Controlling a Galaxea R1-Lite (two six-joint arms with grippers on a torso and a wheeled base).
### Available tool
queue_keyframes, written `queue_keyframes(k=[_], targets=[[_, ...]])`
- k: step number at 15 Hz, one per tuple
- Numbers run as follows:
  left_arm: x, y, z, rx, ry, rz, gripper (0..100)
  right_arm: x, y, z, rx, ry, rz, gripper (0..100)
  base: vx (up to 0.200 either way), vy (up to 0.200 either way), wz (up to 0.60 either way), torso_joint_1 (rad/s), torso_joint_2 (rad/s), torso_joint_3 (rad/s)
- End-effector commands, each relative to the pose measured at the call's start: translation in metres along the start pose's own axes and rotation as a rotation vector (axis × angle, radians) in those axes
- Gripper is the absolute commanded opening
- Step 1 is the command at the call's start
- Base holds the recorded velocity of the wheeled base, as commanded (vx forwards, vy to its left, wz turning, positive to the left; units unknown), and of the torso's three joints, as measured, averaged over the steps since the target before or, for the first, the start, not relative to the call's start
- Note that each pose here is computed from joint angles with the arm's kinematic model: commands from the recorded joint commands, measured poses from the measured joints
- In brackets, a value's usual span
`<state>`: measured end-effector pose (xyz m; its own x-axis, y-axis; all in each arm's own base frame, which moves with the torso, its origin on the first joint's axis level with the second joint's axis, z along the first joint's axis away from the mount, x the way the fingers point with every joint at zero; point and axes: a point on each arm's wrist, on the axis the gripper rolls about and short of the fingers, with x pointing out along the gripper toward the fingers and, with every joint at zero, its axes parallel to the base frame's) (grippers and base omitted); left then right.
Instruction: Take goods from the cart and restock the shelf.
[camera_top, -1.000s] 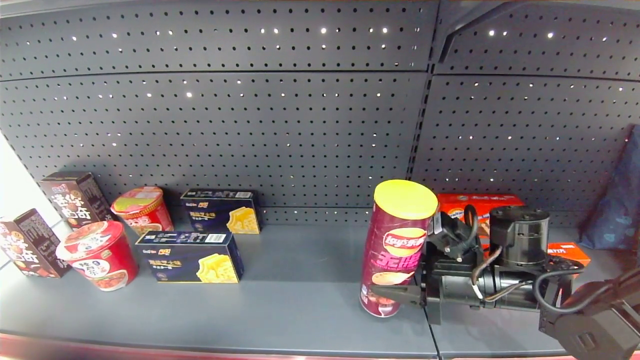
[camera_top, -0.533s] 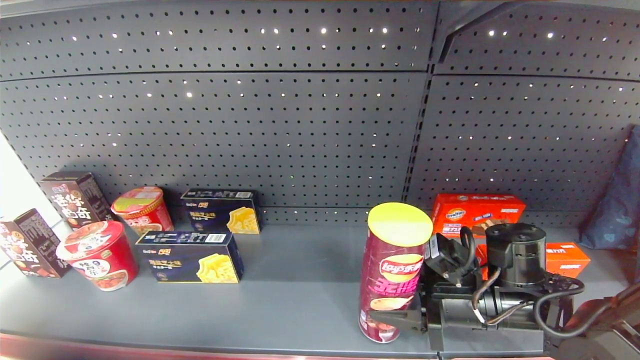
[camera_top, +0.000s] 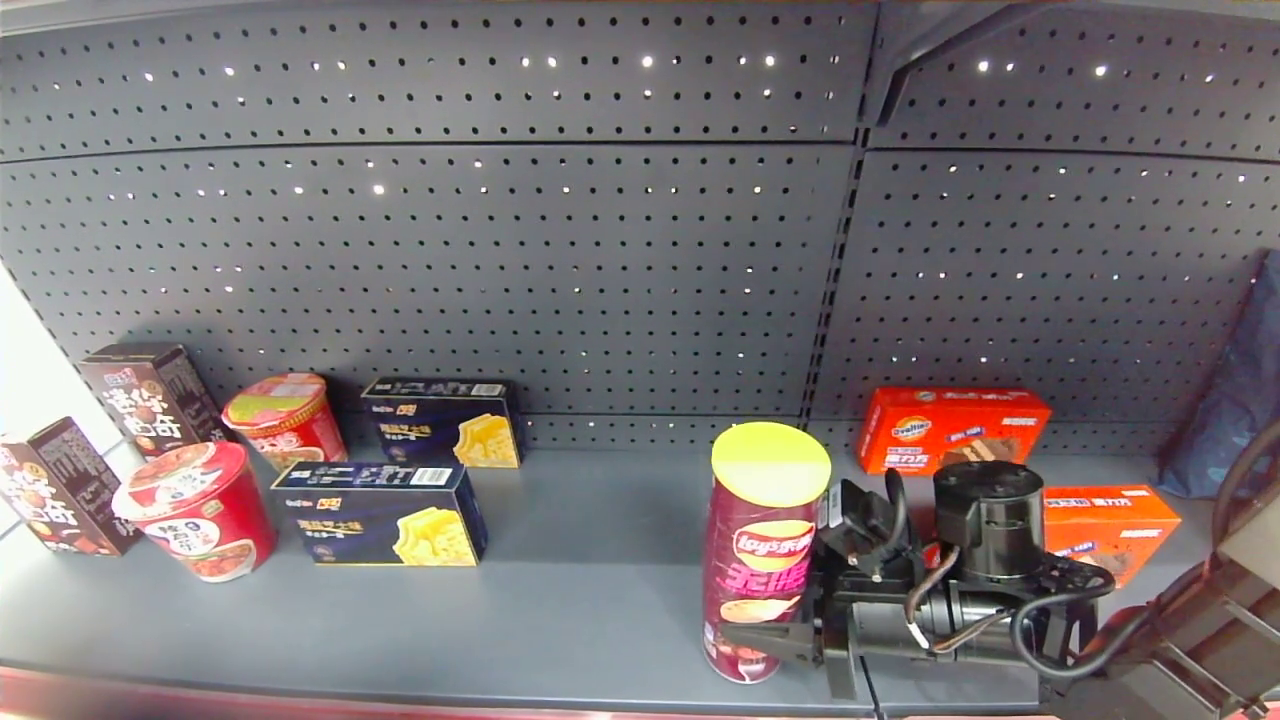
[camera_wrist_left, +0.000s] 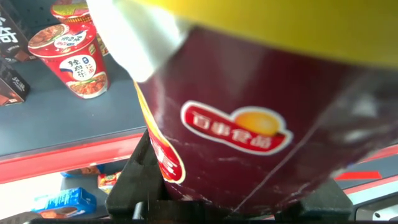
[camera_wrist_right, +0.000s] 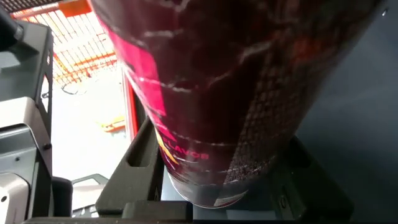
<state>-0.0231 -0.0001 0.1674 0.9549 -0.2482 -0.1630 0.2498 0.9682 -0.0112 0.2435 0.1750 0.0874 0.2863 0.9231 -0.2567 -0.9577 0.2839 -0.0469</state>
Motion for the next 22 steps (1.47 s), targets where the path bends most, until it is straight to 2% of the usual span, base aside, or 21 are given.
queue_keyframes(k=[1, 2, 3, 14, 22], targets=[[0.001, 0.0, -0.001, 0.0, 0.005, -0.001, 0, 0.005, 0.0, -0.006, 0.013, 0.017, 0.007, 0, 0.0, 0.0, 0.0, 0.0, 0.0, 0.0], [0.001, 0.0, -0.002, -0.001, 0.01, -0.004, 0, 0.006, 0.0, -0.007, 0.014, 0.019, 0.009, 0, 0.0, 0.0, 0.0, 0.0, 0.0, 0.0], [0.002, 0.0, -0.003, -0.002, 0.014, -0.002, 0, 0.007, 0.0, -0.009, 0.017, 0.024, 0.011, 100, 0.0, 0.0, 0.0, 0.0, 0.0, 0.0], [0.0, 0.0, -0.004, 0.0, 0.005, -0.005, 0, -0.026, 0.007, -0.002, 0.018, 0.026, -0.084, 100, 0.0, 0.0, 0.0, 0.0, 0.0, 0.0], [-0.002, 0.0, -0.001, 0.004, -0.016, -0.008, 0, -0.079, 0.032, 0.019, -0.028, -0.028, -0.207, 100, 0.0, 0.0, 0.0, 0.0, 0.0, 0.0]])
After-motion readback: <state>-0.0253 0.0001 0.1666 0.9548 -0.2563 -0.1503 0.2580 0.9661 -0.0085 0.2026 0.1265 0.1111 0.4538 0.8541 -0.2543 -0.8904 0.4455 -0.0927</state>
